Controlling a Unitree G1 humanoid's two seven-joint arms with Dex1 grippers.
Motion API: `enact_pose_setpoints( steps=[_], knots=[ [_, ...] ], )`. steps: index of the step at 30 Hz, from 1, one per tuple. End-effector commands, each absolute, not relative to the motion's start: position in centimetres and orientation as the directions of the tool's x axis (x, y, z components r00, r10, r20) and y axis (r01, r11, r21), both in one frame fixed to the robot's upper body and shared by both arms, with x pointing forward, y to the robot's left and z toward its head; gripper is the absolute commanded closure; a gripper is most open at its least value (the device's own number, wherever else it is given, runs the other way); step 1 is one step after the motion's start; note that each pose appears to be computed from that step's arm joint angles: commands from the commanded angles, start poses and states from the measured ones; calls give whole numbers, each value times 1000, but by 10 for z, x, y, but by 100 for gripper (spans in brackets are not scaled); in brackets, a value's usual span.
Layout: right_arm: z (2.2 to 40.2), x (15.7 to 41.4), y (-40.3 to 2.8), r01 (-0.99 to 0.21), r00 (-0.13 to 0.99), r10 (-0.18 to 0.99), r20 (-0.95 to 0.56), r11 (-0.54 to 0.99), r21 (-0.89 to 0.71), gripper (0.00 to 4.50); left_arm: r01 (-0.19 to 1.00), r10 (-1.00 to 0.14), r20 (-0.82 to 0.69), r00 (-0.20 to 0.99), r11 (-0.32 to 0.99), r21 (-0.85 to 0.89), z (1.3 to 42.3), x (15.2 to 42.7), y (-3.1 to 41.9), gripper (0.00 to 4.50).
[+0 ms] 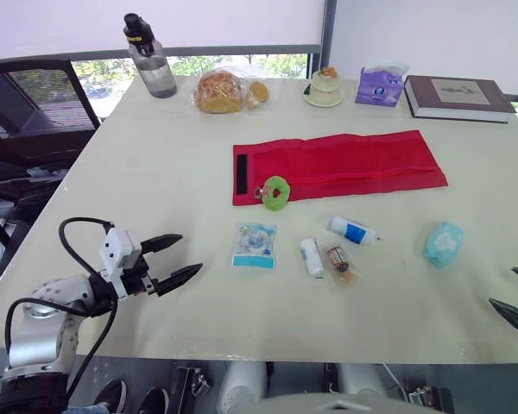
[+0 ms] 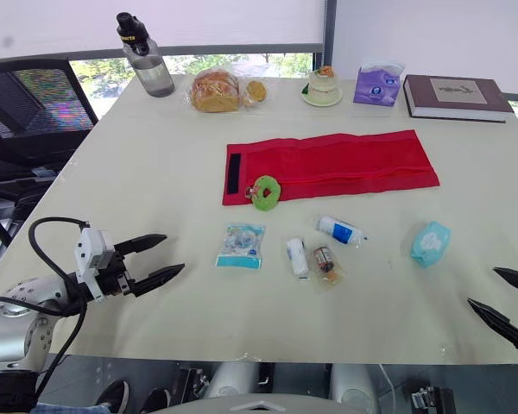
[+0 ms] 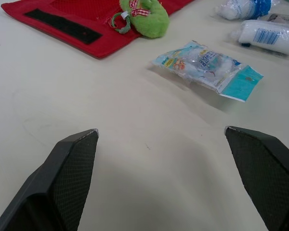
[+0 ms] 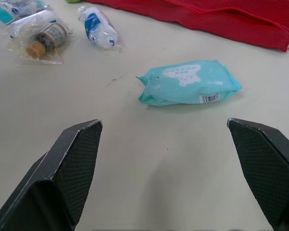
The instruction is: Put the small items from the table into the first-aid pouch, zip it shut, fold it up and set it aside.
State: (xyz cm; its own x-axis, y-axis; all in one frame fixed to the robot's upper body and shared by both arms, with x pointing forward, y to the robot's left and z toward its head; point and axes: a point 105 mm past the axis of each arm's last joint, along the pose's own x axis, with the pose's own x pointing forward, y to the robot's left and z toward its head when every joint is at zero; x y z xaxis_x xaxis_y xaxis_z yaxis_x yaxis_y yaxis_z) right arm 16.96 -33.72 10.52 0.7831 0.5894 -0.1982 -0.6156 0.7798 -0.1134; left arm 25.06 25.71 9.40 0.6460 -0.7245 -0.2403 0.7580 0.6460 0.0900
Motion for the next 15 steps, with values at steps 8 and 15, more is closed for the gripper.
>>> enact_pose_setpoints(
  steps=[8, 15],
  knots=[
    [124, 177, -324, -619, 784, 597, -168, 771, -151, 7, 759, -729, -216, 649, 641, 115, 104, 249, 259, 0],
    [126, 180, -320, -624, 781, 603, -160, 767, -151, 7, 756, -730, -205, 652, 644, 116, 106, 250, 258, 0]
  ],
)
